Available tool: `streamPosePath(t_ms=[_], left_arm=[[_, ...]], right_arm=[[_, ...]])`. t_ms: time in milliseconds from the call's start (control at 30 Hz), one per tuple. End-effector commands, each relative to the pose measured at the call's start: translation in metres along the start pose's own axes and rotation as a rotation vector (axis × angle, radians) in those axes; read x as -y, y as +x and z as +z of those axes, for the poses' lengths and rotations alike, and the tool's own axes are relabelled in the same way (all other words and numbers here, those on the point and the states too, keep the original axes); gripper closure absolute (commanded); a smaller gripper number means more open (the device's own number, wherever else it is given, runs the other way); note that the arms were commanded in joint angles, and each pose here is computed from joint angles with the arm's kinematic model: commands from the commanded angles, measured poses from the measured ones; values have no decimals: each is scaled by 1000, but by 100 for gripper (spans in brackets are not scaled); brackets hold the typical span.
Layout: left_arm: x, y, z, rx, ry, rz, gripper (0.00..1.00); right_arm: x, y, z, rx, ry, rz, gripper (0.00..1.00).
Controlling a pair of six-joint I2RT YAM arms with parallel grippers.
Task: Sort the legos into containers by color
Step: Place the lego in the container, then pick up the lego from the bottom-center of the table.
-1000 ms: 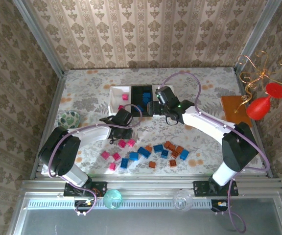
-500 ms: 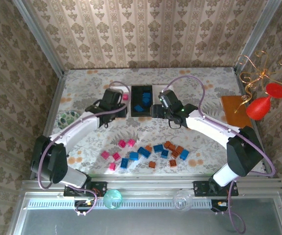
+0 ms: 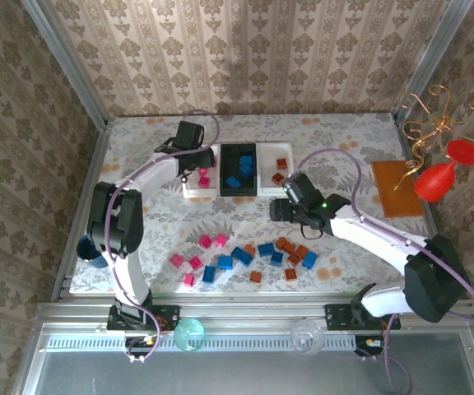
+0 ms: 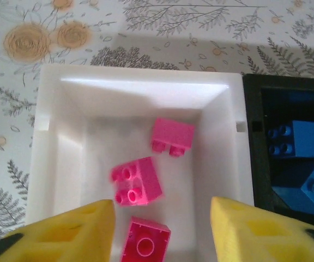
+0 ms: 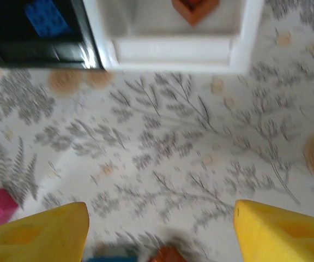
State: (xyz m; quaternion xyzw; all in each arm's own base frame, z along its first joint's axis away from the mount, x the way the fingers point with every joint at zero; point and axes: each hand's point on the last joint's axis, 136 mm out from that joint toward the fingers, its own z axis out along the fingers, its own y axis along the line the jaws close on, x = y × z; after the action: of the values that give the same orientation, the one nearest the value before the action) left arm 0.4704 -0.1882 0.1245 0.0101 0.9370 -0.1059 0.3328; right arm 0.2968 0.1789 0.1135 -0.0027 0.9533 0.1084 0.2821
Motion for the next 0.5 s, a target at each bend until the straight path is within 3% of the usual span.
streamPosePath(t_ms=[0,200,333,467], left_arm=[[17,-21,-28,50,69,-2,38],[45,-23,-79,124,220,-22,24],[60,5,-104,118,266,23,21],[55,37,-114,85,274,19,20]], right_arm=[[12,34,-3,-107,23,15,29],[7,66,-1,-225,3,-38,35],[0,76,0,-266,12,-108,40],[13,86,9,-315,118,-187,44]])
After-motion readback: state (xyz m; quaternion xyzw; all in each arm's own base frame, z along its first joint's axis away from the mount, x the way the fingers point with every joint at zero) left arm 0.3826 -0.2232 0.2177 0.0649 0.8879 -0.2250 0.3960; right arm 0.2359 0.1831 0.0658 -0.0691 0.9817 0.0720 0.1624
